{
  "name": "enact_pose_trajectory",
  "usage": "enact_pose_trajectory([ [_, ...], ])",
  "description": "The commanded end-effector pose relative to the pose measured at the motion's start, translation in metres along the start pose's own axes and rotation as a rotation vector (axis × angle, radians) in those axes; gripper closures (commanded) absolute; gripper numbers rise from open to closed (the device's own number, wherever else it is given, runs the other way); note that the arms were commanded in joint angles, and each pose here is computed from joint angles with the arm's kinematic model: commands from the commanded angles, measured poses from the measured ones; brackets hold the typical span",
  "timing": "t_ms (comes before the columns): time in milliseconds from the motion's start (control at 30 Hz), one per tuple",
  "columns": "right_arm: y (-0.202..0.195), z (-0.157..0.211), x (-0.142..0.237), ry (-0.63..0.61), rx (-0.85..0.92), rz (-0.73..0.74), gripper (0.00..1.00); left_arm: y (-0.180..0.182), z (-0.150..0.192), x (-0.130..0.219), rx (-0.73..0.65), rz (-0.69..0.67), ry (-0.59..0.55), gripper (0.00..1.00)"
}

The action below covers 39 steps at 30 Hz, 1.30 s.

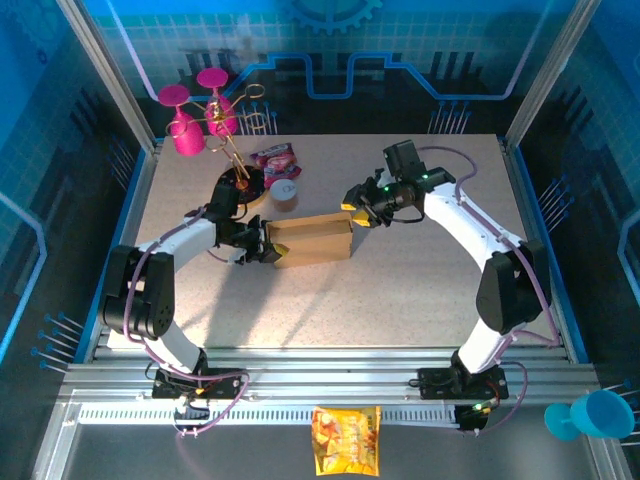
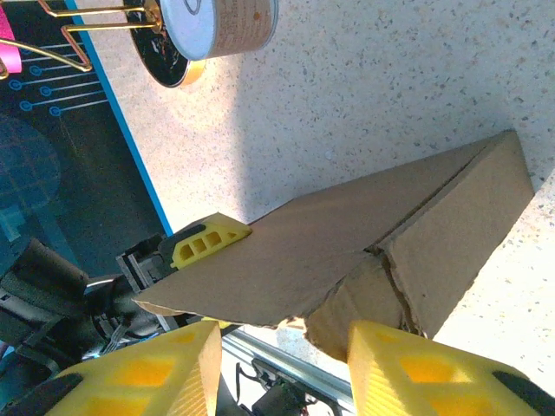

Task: Fold the paper box

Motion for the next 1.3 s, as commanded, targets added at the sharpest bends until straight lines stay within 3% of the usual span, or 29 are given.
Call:
enact_pose_trajectory([
  [0, -0.002, 0.006, -0.006, 0.045, -0.001, 0.048, 0.57, 0.001, -0.028, -0.002, 0.278, 0.021, -0.165, 1.0],
  [1267, -0.031, 0.009, -0.015, 0.104, 0.04, 0.225, 0.7, -0.003, -0.025, -0.001, 0.269, 0.032, -0.156, 1.0],
])
Point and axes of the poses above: each hand's point on the last joint's axis, 136 mm out from that joint toward the fingers, its own x axis back along the fingers, its own y axis along the line the jaws close on, z = x × y, the point moved 7 cm from there along x, back along the fingers, and after that the axes turned 1 degree about x, right-handed, at the moved point
